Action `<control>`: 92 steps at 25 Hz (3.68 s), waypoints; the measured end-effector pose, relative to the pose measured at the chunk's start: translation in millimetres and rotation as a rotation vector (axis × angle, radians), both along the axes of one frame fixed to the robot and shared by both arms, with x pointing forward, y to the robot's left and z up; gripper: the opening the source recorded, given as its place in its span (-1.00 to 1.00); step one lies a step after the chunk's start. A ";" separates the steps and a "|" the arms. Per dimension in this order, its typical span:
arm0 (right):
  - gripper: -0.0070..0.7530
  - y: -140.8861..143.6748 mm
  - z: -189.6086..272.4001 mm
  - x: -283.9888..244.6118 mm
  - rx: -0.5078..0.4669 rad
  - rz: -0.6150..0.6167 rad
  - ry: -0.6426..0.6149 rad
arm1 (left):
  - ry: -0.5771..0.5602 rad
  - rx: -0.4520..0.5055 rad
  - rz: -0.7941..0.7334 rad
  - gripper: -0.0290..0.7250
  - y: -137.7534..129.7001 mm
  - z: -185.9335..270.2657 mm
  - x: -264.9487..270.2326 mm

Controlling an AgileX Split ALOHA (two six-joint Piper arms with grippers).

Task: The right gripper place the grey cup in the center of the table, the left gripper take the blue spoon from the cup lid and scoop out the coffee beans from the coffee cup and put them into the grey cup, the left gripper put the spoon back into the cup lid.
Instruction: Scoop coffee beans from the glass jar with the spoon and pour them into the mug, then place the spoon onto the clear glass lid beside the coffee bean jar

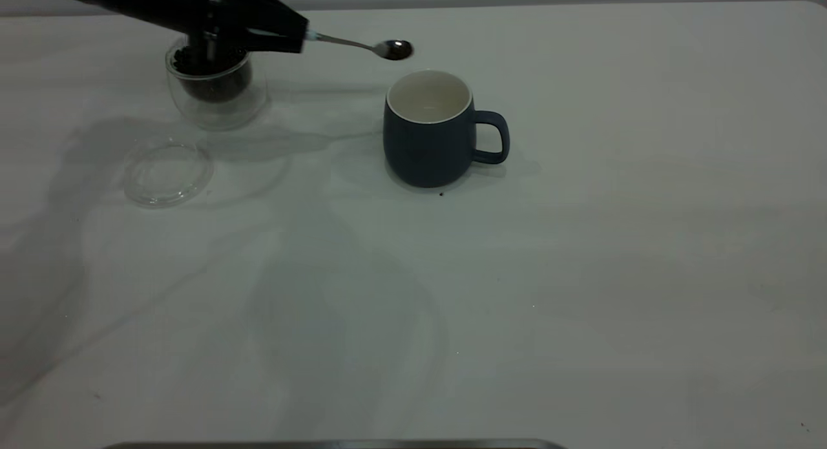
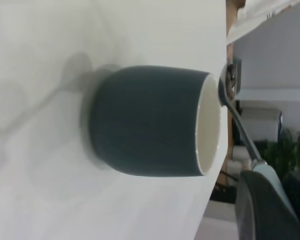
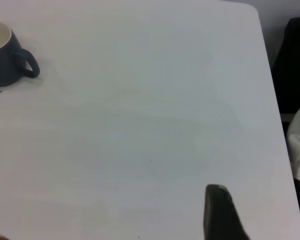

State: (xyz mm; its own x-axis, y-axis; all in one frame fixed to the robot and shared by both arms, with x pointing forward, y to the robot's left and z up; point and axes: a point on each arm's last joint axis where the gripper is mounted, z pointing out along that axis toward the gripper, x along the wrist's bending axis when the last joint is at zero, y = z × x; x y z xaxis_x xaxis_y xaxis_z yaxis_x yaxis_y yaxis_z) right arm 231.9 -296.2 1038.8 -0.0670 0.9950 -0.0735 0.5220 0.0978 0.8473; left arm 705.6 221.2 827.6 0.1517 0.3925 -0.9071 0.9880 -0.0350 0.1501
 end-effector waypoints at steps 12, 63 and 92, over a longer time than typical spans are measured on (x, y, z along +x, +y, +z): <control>-0.03 0.0 0.0 0.0 0.000 0.000 0.000 | -0.135 -0.001 -0.117 -0.60 -27.3 0.0 -5.5; -0.03 0.0 0.0 0.0 0.000 0.000 0.000 | -0.230 0.207 0.036 -0.61 178.7 29.1 -80.7; -0.03 0.0 0.0 0.0 0.000 0.000 0.000 | 0.012 0.278 0.166 -0.61 210.3 -24.2 -96.8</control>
State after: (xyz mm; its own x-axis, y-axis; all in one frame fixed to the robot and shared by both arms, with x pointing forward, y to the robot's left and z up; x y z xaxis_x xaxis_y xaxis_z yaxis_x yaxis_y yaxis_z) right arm 231.9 -296.2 1038.8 -0.0670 0.9950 -0.0735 0.5220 0.0978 0.8473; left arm 608.8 431.6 803.4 0.0547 0.6438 -0.7632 0.9853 0.0892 0.1458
